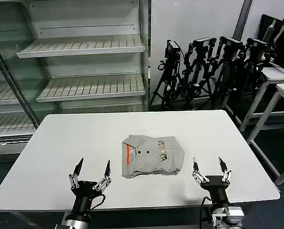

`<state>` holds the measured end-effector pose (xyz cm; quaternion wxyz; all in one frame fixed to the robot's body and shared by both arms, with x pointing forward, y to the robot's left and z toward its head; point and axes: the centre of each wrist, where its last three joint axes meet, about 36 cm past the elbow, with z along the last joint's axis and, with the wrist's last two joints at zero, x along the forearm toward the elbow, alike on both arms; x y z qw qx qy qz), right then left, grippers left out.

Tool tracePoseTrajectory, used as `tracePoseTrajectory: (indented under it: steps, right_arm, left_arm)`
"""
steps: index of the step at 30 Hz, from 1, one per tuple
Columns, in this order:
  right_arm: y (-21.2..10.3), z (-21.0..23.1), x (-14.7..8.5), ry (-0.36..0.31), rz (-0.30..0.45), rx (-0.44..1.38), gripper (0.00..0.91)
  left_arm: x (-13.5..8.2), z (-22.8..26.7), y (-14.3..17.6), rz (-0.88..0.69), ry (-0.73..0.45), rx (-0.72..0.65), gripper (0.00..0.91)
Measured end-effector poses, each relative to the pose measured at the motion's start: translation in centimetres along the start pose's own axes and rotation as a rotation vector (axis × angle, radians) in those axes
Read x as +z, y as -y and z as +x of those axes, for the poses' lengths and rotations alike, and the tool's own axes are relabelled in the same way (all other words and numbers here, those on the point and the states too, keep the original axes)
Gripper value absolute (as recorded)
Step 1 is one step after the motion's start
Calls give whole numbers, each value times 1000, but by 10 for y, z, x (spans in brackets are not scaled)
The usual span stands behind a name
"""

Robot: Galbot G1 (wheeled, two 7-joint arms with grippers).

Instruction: Fold and organize the clothes.

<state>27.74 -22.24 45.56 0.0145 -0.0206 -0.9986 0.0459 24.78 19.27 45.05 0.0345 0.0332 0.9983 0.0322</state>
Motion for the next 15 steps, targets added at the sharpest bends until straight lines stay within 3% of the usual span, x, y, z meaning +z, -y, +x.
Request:
tracePoseTrajectory:
  steps: [15]
  right_arm:
    - [-1, 0, -2, -2, 3, 3, 907]
  left_arm:
    - [-3, 7, 1, 10, -9, -11, 907]
